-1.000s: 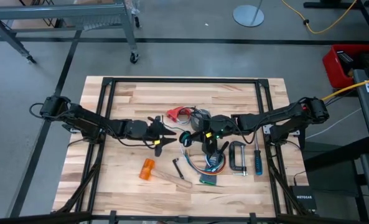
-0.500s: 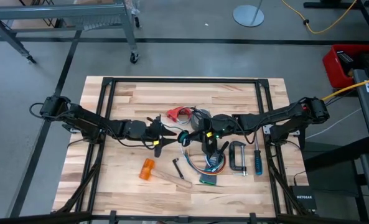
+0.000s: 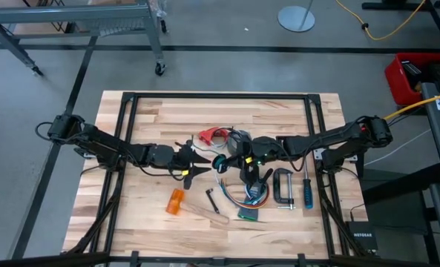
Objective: Coil cords
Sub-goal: Uncoil the blue wire from the spool
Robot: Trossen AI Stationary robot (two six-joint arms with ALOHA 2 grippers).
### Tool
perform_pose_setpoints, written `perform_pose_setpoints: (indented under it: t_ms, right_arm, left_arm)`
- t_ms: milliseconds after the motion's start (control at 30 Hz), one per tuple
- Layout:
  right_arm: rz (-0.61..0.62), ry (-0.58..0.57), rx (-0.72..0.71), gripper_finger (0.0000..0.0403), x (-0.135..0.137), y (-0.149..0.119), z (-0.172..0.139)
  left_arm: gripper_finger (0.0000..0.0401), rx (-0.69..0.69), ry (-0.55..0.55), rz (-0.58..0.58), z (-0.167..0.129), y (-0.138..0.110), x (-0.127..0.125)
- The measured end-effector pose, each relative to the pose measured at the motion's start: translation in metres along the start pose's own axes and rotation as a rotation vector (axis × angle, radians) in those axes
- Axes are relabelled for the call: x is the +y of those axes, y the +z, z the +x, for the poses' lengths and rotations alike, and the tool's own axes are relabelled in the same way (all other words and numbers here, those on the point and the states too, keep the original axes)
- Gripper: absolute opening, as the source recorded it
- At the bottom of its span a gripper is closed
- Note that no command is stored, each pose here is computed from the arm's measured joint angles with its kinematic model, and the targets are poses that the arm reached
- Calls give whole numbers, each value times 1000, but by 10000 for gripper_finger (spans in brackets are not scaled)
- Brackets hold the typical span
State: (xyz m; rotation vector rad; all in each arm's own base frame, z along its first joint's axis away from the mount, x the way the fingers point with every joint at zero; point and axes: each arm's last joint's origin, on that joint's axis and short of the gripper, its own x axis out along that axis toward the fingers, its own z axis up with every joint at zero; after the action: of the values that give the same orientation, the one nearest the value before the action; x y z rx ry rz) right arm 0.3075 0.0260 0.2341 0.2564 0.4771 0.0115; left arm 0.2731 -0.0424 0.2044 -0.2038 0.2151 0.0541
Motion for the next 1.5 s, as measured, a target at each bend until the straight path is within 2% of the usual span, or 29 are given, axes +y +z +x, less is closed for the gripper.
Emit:
perform_pose_setpoints:
  t_ms: [267, 433, 800, 900, 1033, 1100, 1267, 1500]
  right_arm:
    - [9, 8, -18, 44, 1, 2, 0]
    - [11, 28, -39, 44, 2, 4, 0]
    - [10, 63, -66, 44, 3, 7, 0]
    - [10, 61, -64, 44, 3, 7, 0]
    - [10, 58, -58, 44, 3, 6, 0]
    - [10, 58, -57, 46, 3, 6, 0]
    - [9, 60, -61, 64, 3, 6, 0]
    - [1, 139, -64, 100, 6, 8, 0]
  left_arm:
    - [129, -9, 9, 13, 0, 1, 0]
    - [129, -60, 2, 17, 0, 6, -1]
    - [128, -88, 64, 18, 5, 4, 4]
    - [108, -80, 67, 20, 8, 1, 5]
    - [35, -61, 74, 20, 10, -3, 6]
    - [12, -58, 90, 7, 10, -4, 6]
    - [4, -53, 113, 18, 10, -5, 7]
    - [0, 78, 151, 70, 9, -17, 11]
